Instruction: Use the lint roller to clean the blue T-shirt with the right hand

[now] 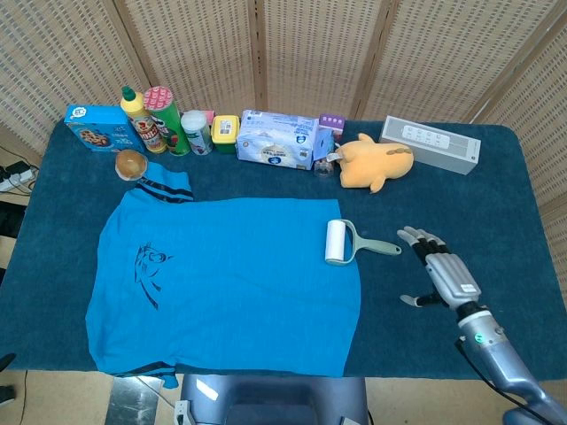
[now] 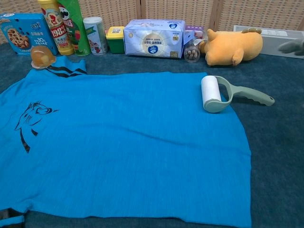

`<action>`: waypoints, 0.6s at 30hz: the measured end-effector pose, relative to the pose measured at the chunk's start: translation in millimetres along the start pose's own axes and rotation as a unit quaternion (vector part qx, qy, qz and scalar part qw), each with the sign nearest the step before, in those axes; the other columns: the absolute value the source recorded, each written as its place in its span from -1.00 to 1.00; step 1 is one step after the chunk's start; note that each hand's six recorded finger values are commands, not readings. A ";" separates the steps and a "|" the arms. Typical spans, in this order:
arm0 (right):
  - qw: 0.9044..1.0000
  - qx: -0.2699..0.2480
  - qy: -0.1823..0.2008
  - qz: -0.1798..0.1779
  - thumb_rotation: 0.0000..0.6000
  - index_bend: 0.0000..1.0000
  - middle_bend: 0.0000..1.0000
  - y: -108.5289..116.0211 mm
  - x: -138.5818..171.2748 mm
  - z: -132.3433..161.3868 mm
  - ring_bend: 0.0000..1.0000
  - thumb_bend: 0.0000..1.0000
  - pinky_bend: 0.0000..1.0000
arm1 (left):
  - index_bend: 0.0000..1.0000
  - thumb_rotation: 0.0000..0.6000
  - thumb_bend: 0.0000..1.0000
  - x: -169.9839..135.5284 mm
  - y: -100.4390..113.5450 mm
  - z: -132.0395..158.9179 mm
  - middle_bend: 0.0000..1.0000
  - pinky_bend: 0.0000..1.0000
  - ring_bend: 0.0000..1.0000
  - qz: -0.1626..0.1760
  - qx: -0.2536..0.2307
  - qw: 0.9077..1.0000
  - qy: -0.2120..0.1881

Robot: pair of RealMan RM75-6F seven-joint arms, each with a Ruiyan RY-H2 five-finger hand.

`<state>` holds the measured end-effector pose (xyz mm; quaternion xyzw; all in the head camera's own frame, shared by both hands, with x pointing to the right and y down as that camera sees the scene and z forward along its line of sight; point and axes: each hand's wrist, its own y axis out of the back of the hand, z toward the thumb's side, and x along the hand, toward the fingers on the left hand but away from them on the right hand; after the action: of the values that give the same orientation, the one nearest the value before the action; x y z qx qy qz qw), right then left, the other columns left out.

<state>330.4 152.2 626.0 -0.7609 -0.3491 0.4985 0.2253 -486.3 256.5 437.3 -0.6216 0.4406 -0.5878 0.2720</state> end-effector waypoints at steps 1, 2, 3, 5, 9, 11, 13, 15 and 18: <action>1.000 -0.003 -0.003 0.007 1.00 -0.92 -0.86 -4.7 -7.9 1.4 -0.98 -1.00 -0.86 | -1.00 1.00 -0.84 1.5 -0.1 -0.5 -1.00 -0.99 -1.00 -0.001 0.000 1.000 0.002; 1.000 -0.005 -0.008 0.015 1.00 -0.92 -0.86 -10.3 -18.2 2.3 -0.98 -1.00 -0.86 | -1.00 1.00 -0.84 3.2 -0.2 -1.1 -1.00 -0.99 -1.00 -0.004 -0.001 1.000 0.005; 1.000 -0.004 -0.013 0.020 1.00 -0.92 -0.86 -13.8 -25.4 1.9 -0.98 -1.00 -0.86 | -1.00 1.00 -0.84 4.3 -0.2 -1.4 -1.00 -0.99 -1.00 -0.005 -0.002 1.000 0.006; 0.999 0.003 -0.028 0.029 1.00 -0.92 -0.84 -20.4 -40.0 -2.8 -0.98 -1.00 -0.85 | -1.00 1.00 -0.84 6.2 0.8 -2.3 -1.00 -0.99 -1.00 -0.006 -0.005 1.000 0.010; 0.997 0.011 -0.052 0.049 1.00 -0.92 -0.82 -31.6 -59.0 -12.6 -0.97 -1.00 -0.83 | -1.00 1.00 -0.84 8.8 2.4 -4.1 -1.00 -0.99 -1.00 -0.003 -0.007 1.000 0.016; 0.996 0.011 -0.062 0.058 1.00 -0.93 -0.80 -36.8 -65.6 -17.1 -0.95 -1.00 -0.82 | -1.00 1.00 -0.84 11.3 1.5 -5.1 -1.00 -0.99 -1.00 -0.005 -0.006 1.000 0.021; 0.996 0.013 -0.067 0.064 1.00 -0.92 -0.77 -41.2 -71.2 -19.3 -0.93 -1.00 -0.81 | -1.00 1.00 -0.84 14.1 -0.3 -5.7 -1.00 -0.99 -1.00 -0.009 -0.004 1.000 0.026; 0.995 0.013 -0.070 0.069 1.00 -0.89 -0.74 -46.2 -76.8 -19.9 -0.91 -1.00 -0.79 | -1.00 1.00 -0.84 17.4 -2.1 -5.7 -1.00 -0.99 -1.00 -0.014 -0.002 0.999 0.031; 0.995 0.015 -0.069 0.071 1.00 -0.84 -0.69 -50.4 -82.5 -18.6 -0.87 -0.98 -0.74 | -1.00 1.00 -0.84 20.9 -3.4 -5.4 -1.00 -0.99 -1.00 -0.017 0.000 0.999 0.036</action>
<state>310.5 122.9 717.9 -0.7438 -0.3018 0.5699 0.1757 -492.4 240.9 451.3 -0.6074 0.4393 -0.6144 0.2462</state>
